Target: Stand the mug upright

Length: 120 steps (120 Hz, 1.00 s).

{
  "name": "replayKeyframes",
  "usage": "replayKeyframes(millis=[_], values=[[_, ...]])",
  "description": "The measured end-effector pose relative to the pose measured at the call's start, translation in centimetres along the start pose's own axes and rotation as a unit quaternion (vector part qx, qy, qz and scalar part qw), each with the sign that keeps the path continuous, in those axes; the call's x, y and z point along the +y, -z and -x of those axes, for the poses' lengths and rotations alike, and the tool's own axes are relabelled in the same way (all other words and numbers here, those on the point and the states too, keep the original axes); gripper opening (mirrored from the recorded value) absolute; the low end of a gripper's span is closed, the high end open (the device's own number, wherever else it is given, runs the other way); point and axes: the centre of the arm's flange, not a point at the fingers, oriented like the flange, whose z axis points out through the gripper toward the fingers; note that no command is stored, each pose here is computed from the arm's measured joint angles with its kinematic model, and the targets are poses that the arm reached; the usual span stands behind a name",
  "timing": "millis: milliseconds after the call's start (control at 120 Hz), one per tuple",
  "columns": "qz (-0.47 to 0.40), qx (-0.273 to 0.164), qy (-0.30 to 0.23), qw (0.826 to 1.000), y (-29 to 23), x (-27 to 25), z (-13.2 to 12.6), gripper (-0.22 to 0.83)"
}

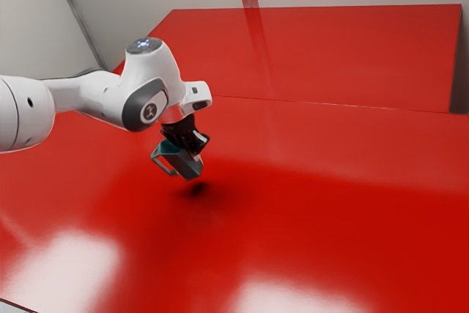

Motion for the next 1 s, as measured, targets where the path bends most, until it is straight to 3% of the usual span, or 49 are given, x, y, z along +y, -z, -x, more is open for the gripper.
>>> replayKeyframes(millis=[667,850,1000], values=[[0.006,-0.018,0.024,1.000,-5.4,1.1,0.0,-0.17],[0.009,-0.019,0.024,0.999,-5.1,1.3,0.1,0.23],[0.009,-0.015,0.022,1.000,-4.2,1.4,0.1,0.43]])
